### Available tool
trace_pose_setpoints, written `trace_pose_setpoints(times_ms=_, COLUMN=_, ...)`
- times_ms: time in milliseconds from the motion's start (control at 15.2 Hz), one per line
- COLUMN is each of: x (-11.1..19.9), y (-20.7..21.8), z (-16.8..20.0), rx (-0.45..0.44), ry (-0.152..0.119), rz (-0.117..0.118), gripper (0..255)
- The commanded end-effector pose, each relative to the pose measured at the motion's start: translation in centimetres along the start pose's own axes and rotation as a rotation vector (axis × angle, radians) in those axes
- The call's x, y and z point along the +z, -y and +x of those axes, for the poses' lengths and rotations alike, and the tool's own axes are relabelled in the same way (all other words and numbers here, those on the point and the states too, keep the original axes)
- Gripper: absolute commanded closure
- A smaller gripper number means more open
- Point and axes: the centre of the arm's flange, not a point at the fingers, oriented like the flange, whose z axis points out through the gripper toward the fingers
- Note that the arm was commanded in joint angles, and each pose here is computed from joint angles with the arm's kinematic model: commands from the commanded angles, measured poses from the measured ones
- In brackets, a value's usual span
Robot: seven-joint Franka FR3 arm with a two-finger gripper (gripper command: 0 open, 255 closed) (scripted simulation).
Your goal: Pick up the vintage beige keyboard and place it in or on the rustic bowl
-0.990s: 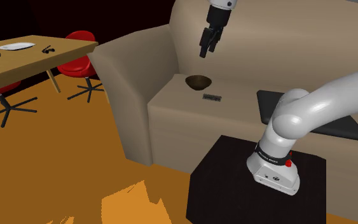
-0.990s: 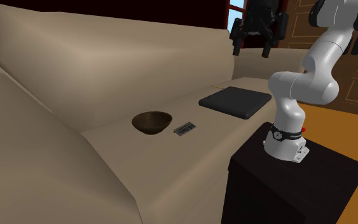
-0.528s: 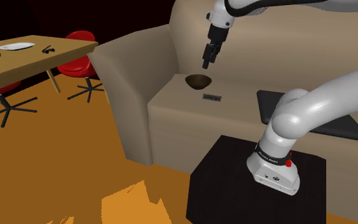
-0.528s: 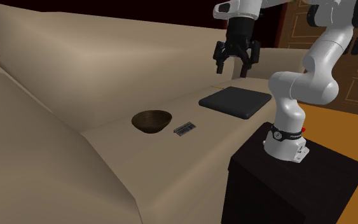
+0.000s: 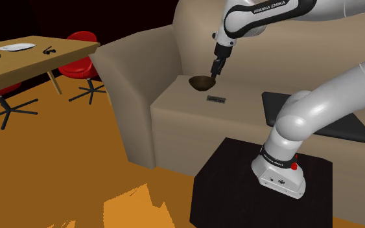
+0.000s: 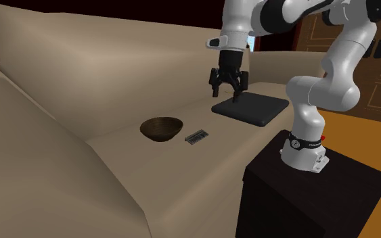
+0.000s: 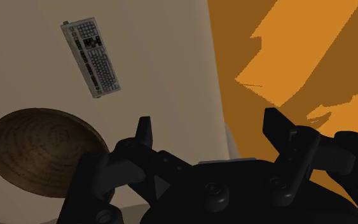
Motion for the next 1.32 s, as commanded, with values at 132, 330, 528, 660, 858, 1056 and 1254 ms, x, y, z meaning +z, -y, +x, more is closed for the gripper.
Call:
trace_pose_setpoints(times_ms=132, x=3.7, y=-3.6, z=-0.2, rx=-0.018, ry=0.016, rz=0.007, gripper=0)
trace_pose_setpoints(times_ms=330, x=6.6, y=-6.3, z=-0.4, rx=-0.031, ry=0.029, rz=0.013, gripper=0)
trace_pose_setpoints(times_ms=528, x=9.6, y=-9.1, z=-0.5, rx=-0.043, ry=0.042, rz=0.019, gripper=0)
trace_pose_setpoints(times_ms=660, x=11.5, y=-10.9, z=-0.6, rx=-0.051, ry=0.051, rz=0.023, gripper=0)
trace_pose_setpoints(times_ms=858, x=14.5, y=-13.6, z=-0.8, rx=-0.063, ry=0.064, rz=0.029, gripper=0)
trace_pose_setpoints(times_ms=1056, x=16.5, y=-14.9, z=-0.9, rx=-0.069, ry=0.070, rz=0.032, gripper=0)
trace_pose_setpoints(times_ms=1254, x=18.1, y=-14.9, z=-1.0, rx=-0.069, ry=0.070, rz=0.032, gripper=0)
